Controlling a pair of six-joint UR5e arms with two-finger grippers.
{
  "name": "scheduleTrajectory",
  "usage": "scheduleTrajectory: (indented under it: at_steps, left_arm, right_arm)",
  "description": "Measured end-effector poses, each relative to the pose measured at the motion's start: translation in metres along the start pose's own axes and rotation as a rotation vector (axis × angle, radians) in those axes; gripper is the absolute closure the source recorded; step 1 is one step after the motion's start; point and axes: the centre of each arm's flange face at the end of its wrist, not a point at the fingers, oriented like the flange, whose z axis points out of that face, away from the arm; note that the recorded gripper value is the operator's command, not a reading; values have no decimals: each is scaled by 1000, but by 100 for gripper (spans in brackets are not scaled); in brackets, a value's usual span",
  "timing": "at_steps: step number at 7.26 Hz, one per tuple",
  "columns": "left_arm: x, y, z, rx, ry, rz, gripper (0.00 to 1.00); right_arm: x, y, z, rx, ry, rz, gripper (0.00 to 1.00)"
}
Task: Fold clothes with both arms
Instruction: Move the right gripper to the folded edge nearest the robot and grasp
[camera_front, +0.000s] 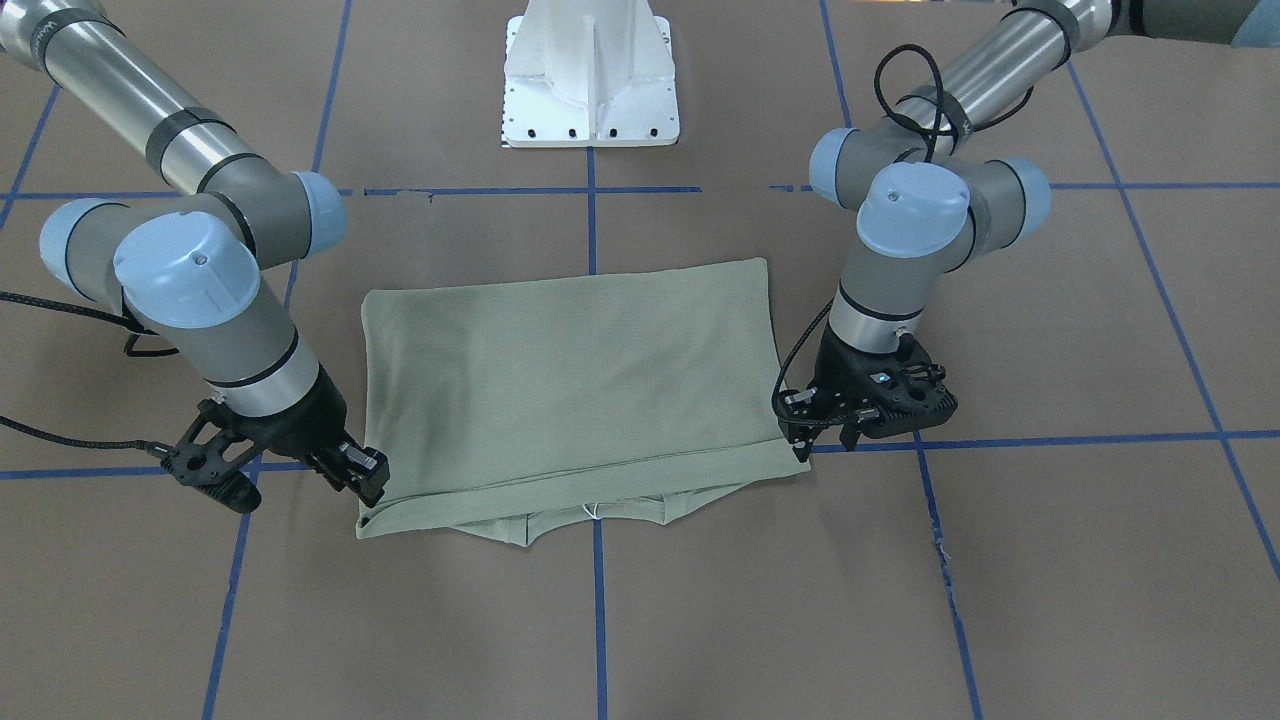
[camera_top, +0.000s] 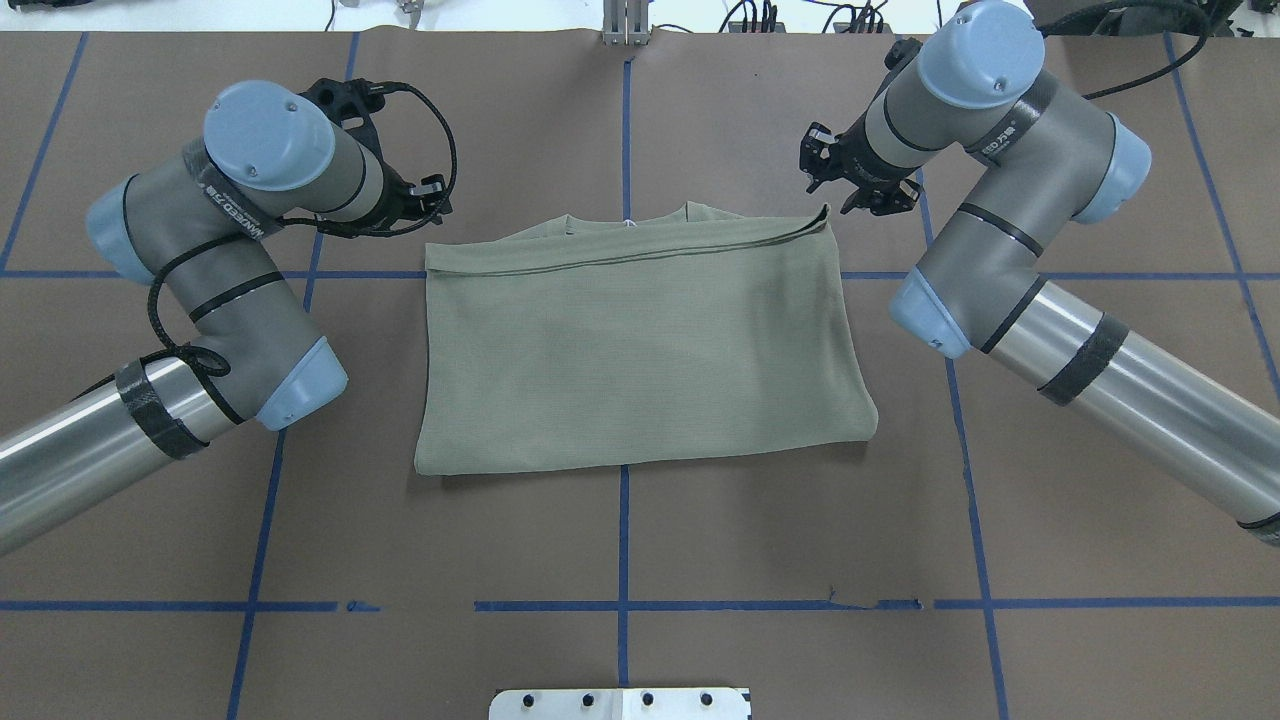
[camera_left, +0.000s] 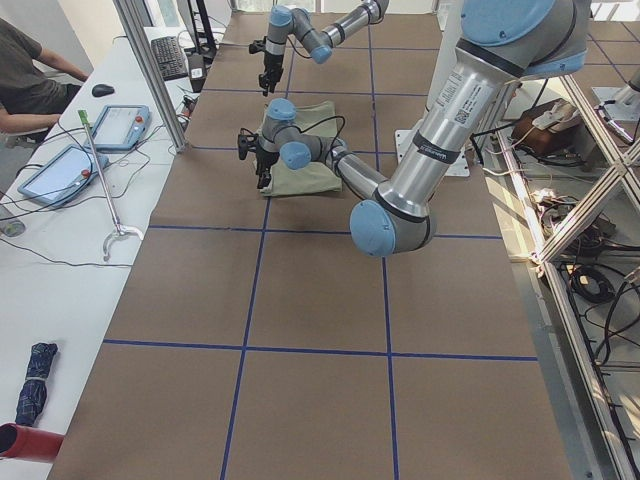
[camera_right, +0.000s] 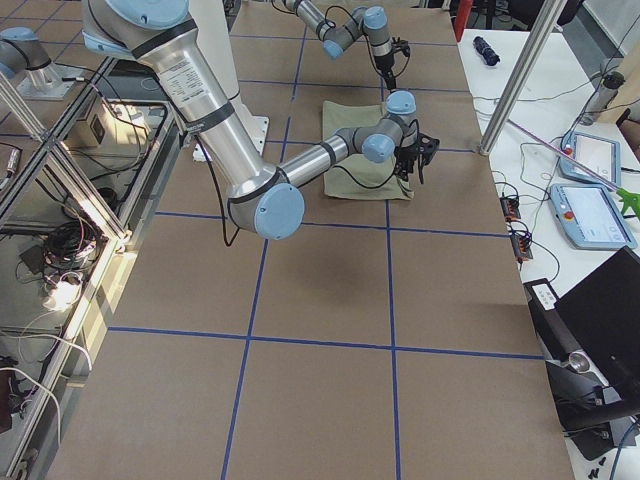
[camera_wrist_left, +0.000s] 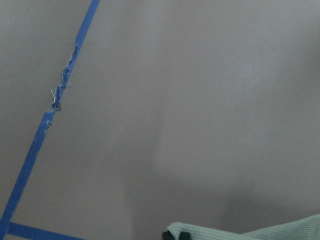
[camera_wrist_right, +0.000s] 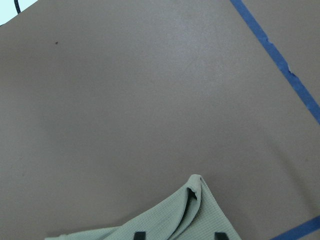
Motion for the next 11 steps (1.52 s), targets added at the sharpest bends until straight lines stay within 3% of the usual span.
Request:
scheduleTrajectory:
  at_steps: [2, 4, 6, 8, 10, 11]
  left_arm:
    - [5, 1, -6, -11, 17, 4, 14]
    - [11, 4, -16, -29, 39, 8, 12]
    - [16, 5, -25, -28, 57, 12, 12]
    - [18, 5, -29, -25, 67, 14, 12]
    - [18, 6, -30, -25, 70, 15, 12]
    - [19, 6, -30, -26, 71, 15, 12]
  right_arm:
    - [4, 14, -12, -16, -48, -60, 0]
    - [49, 65, -34, -58, -81, -111, 0]
    - [111, 116, -34, -111, -39, -150, 0]
    - [129, 153, -15, -155, 0, -188, 2]
    - [133, 167, 2, -181, 29, -205, 8]
    - [136, 170, 6, -189, 38, -208, 17]
